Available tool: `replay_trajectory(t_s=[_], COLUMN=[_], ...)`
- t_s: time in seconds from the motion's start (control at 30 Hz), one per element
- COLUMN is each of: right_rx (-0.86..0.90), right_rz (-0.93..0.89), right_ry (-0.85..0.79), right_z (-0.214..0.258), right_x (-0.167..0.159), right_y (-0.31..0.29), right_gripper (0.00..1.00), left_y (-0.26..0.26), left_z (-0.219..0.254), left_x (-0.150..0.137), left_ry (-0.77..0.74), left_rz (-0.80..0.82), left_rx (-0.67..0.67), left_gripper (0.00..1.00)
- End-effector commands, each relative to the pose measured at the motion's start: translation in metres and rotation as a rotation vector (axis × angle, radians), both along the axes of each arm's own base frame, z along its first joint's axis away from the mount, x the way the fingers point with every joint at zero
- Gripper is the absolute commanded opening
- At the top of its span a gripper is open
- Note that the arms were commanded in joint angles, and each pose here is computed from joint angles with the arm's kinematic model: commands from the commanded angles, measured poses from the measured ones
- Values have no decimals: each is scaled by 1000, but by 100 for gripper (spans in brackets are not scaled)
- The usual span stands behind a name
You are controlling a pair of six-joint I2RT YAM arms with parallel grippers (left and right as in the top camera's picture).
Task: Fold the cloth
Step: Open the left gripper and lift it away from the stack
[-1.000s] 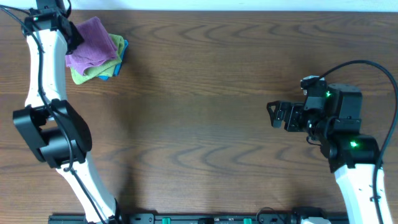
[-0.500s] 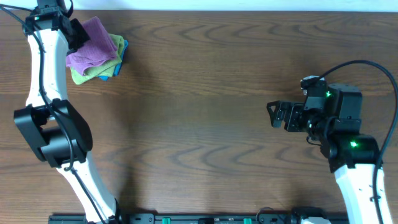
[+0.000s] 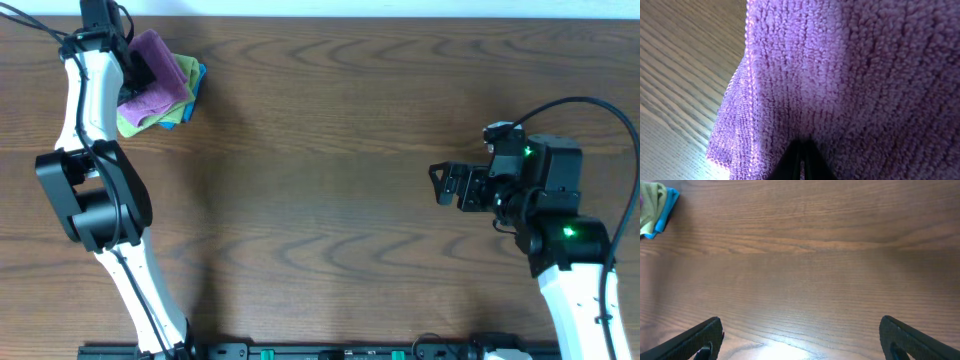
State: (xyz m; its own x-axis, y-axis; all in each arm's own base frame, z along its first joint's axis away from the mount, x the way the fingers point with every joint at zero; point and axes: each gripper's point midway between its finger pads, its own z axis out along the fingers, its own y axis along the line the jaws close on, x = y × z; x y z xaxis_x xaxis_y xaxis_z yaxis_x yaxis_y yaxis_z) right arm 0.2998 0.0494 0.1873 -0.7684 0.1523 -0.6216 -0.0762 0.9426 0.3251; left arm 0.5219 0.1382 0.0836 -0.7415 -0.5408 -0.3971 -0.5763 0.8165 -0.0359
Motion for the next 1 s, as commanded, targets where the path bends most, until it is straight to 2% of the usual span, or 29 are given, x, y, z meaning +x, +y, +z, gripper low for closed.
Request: replay_trajectory(t_s=[0.0,0.17,0.3,0.37,0.43,0.57,0.67,0.7,0.97], right_rx=[17,17,17,17,17,17,17,17,17], right_rz=[-8,-8,-8,-8,-8,-8,-8,-8,-8], right_ry=[1,1,1,1,1,1,1,1,1], right_z=[1,1,1,1,1,1,1,1,1], right_x=[-1,-1,-1,-1,-1,-1,-1,-1,-1], right_y=[0,0,0,0,0,0,0,0,0], right_gripper=[99,99,99,99,99,99,99,99,99], left_y=[4,5,3,0,-4,-10,-13,-14,-16], left_z=[12,59,97,115,134,167,184,190,218], left_x=[2,7,0,-5,-14,-34,-50,-57,-105], left_ry=[-23,-112,-172,-192,-209,-225,-228,-227,-186], left_rz=[4,-15,-17,-42,-62,-106,-113,-112,-95], left_rx=[27,56,66,73,78,101,107,107,128], left_gripper=[6,6,6,10,18,49,80,96,95])
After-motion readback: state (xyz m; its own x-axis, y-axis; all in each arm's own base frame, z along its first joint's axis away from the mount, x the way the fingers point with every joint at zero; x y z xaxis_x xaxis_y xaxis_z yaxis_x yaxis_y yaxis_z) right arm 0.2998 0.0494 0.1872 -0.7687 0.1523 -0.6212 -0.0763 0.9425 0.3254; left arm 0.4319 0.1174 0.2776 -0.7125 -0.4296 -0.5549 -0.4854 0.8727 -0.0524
